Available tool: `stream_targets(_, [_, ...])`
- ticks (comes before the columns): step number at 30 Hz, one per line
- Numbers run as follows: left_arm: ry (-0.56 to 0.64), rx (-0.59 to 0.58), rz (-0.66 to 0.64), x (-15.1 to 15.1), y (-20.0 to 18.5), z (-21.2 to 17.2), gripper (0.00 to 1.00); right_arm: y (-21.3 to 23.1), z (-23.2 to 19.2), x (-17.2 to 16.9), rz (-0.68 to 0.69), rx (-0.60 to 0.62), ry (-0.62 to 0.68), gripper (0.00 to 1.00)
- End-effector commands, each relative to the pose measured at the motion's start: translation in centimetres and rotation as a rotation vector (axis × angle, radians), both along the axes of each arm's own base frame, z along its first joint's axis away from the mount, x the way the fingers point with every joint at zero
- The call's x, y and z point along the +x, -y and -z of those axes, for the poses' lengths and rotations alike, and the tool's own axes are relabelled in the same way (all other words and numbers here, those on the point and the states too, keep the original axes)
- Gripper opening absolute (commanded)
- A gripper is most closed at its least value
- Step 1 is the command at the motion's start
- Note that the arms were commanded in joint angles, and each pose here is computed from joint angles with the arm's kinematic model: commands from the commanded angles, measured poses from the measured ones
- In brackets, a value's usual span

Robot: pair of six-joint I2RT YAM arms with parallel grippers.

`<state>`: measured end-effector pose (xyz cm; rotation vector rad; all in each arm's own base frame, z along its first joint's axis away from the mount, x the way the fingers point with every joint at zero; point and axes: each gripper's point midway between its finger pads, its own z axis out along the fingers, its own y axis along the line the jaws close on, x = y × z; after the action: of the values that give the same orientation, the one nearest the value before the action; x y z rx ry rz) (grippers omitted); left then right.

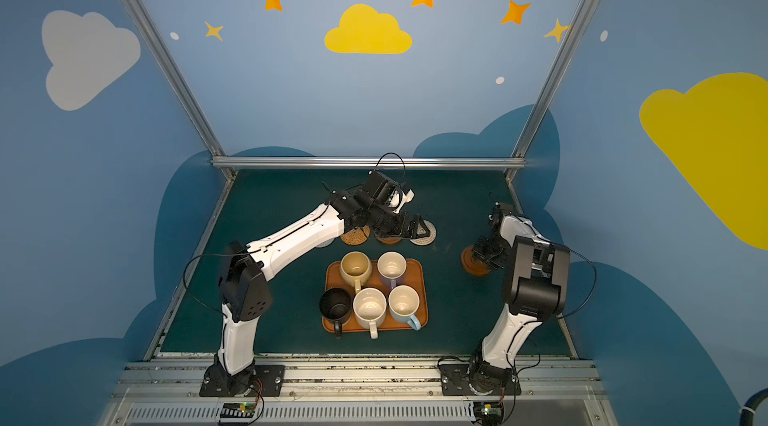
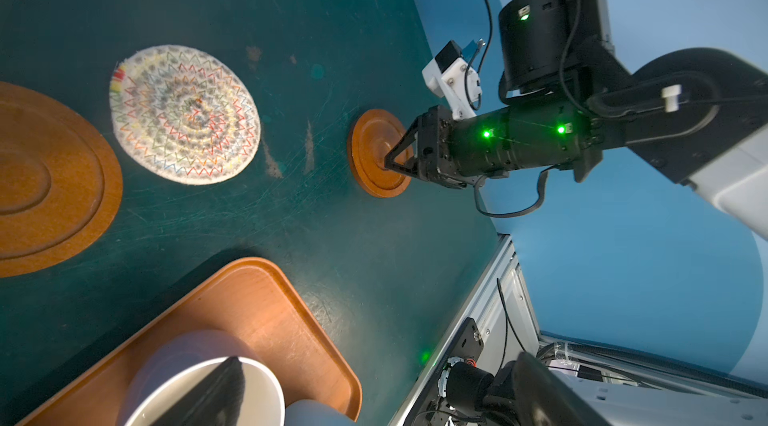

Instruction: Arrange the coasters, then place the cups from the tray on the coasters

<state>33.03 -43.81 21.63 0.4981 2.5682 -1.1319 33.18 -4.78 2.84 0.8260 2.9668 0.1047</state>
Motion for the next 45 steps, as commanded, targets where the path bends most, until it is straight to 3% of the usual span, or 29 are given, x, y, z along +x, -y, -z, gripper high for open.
stream_targets(1, [0.037,-0.034,-0.007,0.1,-0.4,-2.1,1.00,-0.1,-0.3,-1.0,-0.006,0.010,-0.024,0.44])
stream_targets(14, [0.046,-0.032,-0.016,0.1,-0.8,-2.2,1.00,0.7,-0.8,-1.8,0.021,-0.025,-0.083,0.42])
stream_targets(21, [0.053,-0.042,-0.014,0.2,-0.7,-2.3,1.00,0.6,-3.4,-0.6,0.011,-0.023,0.043,0.47])
stream_targets(26, [0.054,-0.045,-0.013,0.1,-0.8,-2.3,1.00,1.4,-2.6,-1.9,0.034,-0.057,-0.011,0.46])
stream_targets(33, [0.059,-0.047,-0.018,0.0,-1.1,-2.4,1.00,1.1,-1.1,-2.1,0.040,-0.030,-0.031,0.64])
stream_targets(45, [0.059,-0.047,-0.023,0.1,-1.0,-2.2,1.00,1.1,0.4,-1.4,0.052,-0.015,-0.045,0.50])
